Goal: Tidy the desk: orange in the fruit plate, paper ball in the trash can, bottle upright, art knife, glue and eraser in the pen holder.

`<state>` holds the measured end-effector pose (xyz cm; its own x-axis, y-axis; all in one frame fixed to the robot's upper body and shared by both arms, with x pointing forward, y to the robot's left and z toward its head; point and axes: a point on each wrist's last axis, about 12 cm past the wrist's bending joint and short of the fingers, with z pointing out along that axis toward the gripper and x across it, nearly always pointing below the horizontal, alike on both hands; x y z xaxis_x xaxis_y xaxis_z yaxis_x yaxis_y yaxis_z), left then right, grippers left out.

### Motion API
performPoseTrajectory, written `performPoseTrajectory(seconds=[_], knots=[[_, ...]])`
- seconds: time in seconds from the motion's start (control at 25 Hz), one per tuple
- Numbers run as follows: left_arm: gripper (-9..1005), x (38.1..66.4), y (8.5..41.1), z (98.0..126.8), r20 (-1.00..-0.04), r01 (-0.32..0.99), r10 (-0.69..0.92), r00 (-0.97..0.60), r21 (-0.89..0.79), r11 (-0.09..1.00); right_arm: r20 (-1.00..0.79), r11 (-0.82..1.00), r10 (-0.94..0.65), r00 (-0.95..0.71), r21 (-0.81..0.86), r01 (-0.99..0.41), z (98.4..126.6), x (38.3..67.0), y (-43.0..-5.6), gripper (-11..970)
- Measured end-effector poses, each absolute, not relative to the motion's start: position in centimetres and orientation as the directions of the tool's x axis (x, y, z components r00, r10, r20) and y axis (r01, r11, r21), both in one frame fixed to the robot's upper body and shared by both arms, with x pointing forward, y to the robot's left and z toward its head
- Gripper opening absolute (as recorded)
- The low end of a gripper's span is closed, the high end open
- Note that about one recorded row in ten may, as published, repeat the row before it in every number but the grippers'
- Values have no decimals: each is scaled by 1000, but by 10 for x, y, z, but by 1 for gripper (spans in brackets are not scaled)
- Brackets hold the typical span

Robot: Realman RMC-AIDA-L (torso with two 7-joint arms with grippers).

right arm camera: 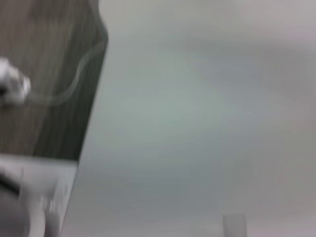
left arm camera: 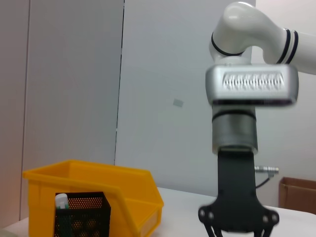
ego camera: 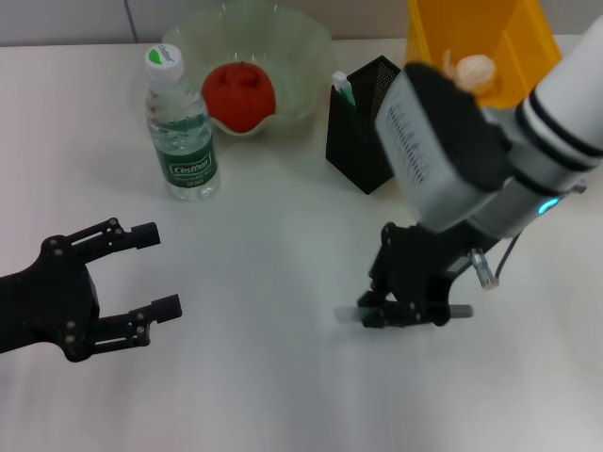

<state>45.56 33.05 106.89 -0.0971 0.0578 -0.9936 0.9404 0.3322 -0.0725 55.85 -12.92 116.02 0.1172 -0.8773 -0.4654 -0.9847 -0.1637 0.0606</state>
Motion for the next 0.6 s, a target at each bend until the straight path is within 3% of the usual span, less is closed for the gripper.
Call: performPoseTrajectory(seconds=[0.32, 0.6], knots=[[827, 456, 330, 1069, -994, 942, 56, -95, -72, 329, -776, -89, -630, 28, 36, -995, 1167, 565, -162, 130], [827, 458, 327, 1070, -994, 944, 51, -92, -71, 323, -962, -43, -269, -48, 62, -997, 1129, 555, -186, 129]])
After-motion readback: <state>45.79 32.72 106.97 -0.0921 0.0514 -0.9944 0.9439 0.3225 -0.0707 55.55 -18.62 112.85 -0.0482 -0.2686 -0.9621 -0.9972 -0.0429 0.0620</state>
